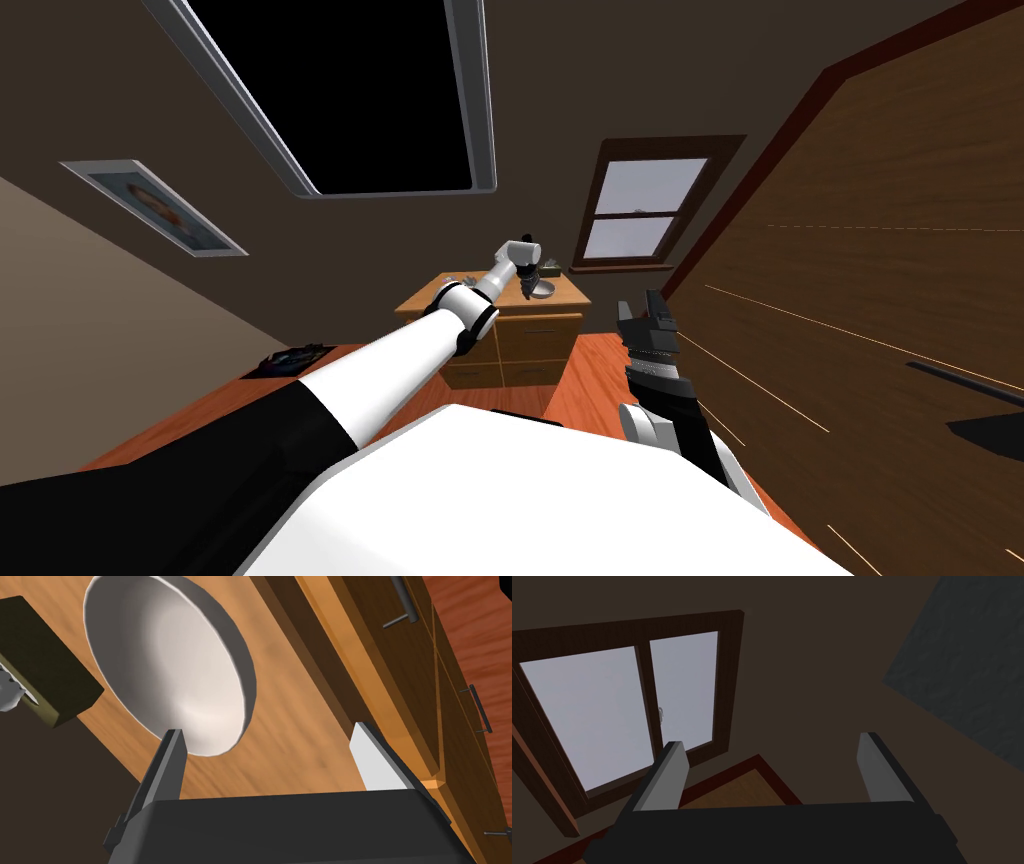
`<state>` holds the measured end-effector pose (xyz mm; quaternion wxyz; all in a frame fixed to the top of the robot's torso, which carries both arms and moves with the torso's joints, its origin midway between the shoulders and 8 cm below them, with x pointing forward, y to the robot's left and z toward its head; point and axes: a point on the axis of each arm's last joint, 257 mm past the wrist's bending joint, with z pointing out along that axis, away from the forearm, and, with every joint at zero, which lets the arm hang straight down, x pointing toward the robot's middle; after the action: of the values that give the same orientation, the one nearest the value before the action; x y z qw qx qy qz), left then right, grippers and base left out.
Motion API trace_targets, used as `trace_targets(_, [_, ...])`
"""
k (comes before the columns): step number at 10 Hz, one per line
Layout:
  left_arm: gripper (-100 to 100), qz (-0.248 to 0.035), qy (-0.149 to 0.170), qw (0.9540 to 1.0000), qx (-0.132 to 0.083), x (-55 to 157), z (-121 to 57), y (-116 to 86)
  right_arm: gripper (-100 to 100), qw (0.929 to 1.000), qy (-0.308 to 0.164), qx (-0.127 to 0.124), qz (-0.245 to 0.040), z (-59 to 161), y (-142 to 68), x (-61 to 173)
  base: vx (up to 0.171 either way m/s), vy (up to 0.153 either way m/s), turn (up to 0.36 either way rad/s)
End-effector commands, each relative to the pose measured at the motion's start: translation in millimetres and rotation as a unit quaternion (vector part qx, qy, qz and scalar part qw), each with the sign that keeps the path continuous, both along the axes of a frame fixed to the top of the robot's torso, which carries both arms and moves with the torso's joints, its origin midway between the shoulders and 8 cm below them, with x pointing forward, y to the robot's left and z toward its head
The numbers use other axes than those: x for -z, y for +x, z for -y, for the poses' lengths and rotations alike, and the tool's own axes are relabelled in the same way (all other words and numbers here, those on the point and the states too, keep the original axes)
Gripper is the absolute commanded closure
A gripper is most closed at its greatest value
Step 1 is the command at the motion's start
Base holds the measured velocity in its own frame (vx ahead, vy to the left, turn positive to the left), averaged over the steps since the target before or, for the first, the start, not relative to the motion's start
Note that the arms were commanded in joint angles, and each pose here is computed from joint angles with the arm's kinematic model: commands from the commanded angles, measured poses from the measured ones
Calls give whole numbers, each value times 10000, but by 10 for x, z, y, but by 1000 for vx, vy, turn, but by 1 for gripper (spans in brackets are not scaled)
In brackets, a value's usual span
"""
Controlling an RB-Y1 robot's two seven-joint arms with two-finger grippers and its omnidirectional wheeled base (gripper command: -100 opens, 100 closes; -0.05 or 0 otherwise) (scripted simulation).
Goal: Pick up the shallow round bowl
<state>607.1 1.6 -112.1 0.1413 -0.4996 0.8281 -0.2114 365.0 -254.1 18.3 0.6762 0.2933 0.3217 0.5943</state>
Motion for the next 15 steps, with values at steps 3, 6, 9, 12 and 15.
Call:
trace_targets(3, [-100, -377, 123, 9992, 66, 156, 83, -183, 0, 10000, 0, 0, 0, 0, 0, 0, 103, 4, 1])
trace_targets(6, [-100, -568, 187, 9982, 89, 266, 113, -266, 0, 10000, 0, 0, 0, 0, 0, 0, 84, 9, 4])
trace_targets(9, [-100, -555, 175, 9982, -114, 296, -166, -166, 0, 10000, 0, -1, 1, -1, 1, -1, -12, -2, -160])
trace_targets(12, [-100, -533, 182, 9978, -350, 327, -478, -72, 0, 10000, 0, -1, 1, -1, 1, -1, -34, -5, -179])
trace_targets(15, [-100, -536, 150, 9966, -607, 363, -801, 0, 0, 10000, 0, -1, 1, -1, 1, -1, -30, -9, -168])
